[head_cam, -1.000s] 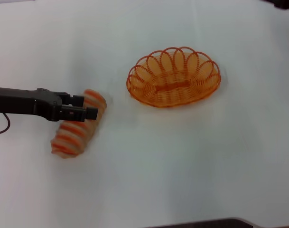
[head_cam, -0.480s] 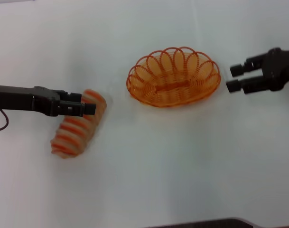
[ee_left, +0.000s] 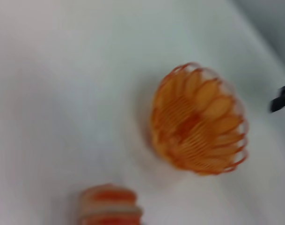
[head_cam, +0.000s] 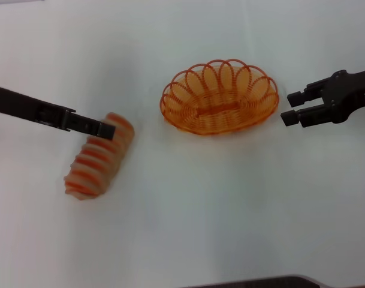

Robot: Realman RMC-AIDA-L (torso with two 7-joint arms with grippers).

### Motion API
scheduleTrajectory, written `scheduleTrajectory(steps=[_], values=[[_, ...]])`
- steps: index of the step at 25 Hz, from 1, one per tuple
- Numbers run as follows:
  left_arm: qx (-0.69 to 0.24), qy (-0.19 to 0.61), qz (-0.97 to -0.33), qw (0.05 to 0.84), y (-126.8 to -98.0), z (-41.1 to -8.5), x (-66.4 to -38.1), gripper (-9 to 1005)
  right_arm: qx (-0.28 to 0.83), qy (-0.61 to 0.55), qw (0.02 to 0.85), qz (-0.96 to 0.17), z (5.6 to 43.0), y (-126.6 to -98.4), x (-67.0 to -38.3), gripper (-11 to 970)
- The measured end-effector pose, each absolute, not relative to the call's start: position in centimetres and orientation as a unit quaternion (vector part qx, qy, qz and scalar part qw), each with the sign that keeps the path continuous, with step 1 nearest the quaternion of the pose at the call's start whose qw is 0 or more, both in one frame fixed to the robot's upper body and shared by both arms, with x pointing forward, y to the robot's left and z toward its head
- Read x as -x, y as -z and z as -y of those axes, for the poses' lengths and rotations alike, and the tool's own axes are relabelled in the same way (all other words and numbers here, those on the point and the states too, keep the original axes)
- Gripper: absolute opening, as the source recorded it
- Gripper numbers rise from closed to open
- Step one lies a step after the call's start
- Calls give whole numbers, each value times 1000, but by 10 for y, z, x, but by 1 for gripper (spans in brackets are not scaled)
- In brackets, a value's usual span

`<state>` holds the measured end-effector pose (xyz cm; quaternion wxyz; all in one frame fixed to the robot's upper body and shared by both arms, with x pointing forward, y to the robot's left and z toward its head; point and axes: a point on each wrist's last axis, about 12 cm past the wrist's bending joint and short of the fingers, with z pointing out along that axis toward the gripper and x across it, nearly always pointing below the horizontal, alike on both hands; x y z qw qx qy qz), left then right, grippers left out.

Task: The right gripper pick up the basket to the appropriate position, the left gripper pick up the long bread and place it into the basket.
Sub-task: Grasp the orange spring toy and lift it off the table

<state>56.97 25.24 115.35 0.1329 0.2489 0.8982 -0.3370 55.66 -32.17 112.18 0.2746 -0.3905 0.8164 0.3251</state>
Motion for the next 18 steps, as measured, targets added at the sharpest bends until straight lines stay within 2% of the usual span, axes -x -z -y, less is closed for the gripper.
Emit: scheduleTrajectory(steps=[5, 11, 18], values=[[-242, 245, -933, 106, -1155, -229, -579, 800, 384, -313, 278, -823, 323, -1118, -558, 573], [-258, 175, -946, 91, -1150, -202, -585, 794, 376, -308, 276, -829, 323, -1115, -559, 573], [-249, 142, -955, 81, -1145, -186, -586, 787, 369, -305, 277, -833, 323, -1115, -560, 573]])
